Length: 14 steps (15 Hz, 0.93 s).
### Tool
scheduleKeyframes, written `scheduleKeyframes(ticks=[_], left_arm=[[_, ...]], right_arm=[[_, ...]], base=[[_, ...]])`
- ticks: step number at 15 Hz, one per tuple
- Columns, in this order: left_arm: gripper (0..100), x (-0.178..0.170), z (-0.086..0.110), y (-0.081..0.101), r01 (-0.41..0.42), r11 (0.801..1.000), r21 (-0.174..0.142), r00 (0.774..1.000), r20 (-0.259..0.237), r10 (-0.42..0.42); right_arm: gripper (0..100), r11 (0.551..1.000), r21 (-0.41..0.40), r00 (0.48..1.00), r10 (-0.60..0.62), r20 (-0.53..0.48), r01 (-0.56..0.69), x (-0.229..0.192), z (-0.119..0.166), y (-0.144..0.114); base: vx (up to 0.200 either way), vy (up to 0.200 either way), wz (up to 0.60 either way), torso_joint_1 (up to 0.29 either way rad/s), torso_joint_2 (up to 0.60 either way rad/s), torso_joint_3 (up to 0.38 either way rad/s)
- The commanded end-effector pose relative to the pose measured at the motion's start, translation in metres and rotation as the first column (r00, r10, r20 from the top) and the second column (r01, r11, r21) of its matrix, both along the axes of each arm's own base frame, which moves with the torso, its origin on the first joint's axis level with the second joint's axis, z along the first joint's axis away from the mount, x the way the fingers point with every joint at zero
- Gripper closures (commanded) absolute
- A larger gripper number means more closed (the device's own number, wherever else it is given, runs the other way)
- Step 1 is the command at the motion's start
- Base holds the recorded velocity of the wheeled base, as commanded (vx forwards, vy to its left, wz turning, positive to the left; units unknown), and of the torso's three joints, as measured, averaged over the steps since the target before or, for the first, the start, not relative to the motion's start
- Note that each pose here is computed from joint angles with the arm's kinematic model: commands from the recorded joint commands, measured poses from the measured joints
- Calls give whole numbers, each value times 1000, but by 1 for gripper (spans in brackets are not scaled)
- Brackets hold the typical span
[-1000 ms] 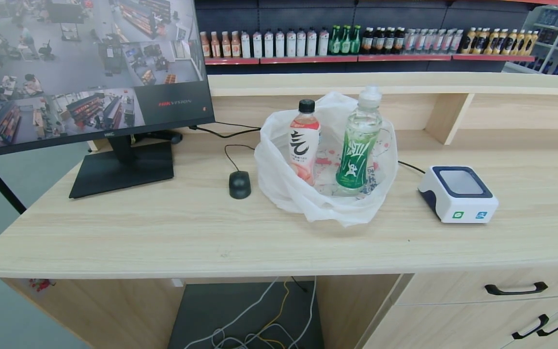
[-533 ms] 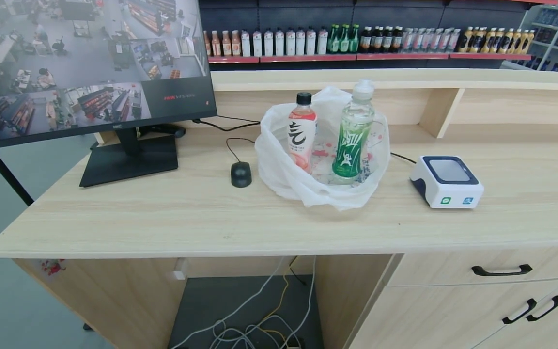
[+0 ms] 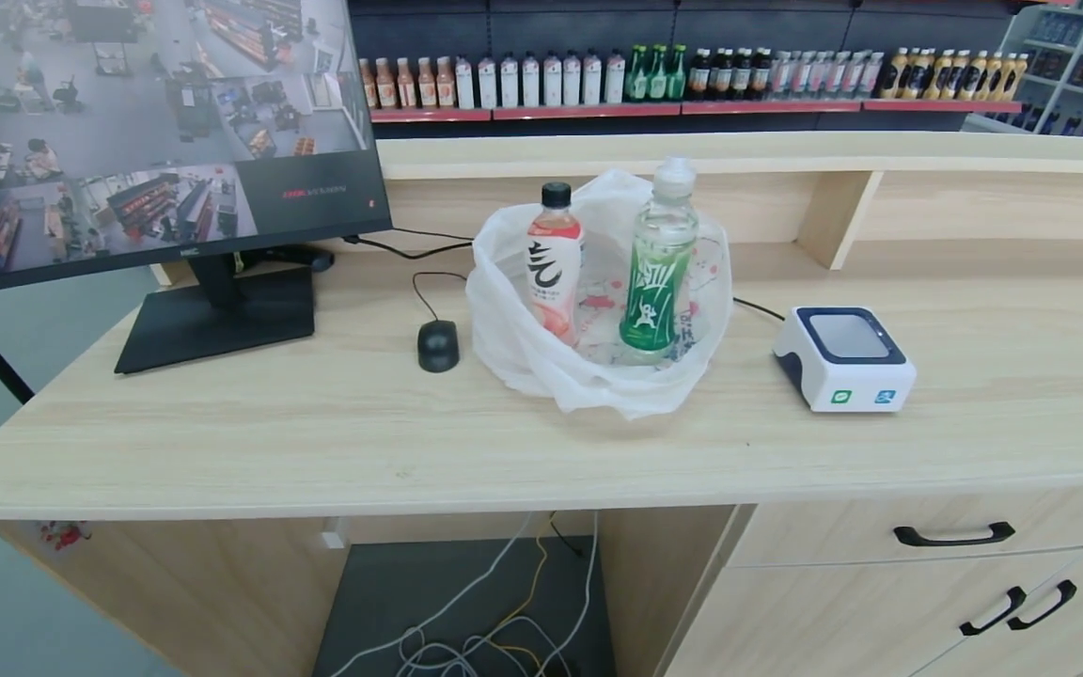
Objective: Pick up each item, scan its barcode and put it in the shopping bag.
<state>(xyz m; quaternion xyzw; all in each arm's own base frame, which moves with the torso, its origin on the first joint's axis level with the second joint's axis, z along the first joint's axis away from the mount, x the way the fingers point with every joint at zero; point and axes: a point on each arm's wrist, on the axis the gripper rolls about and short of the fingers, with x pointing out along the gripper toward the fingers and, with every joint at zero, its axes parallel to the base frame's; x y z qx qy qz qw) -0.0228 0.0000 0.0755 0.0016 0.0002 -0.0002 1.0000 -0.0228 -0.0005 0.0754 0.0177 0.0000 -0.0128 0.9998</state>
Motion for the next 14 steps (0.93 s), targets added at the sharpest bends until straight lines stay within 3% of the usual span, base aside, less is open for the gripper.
scheduleKeyframes(ticks=[1,14], left_arm=[[0,0,0,0,0,1000,0,1000,0,0],[0,0,0,0,0,1000,-9,1000,0,0]], right_arm=[[0,1000,0,1000,-1,-1,1,0,0,0],[0,1000,2,1000,-1,-1,1,0,0,0]], base=[[0,-200,0,-7,7,2],[0,-200,0,2,4,3]])
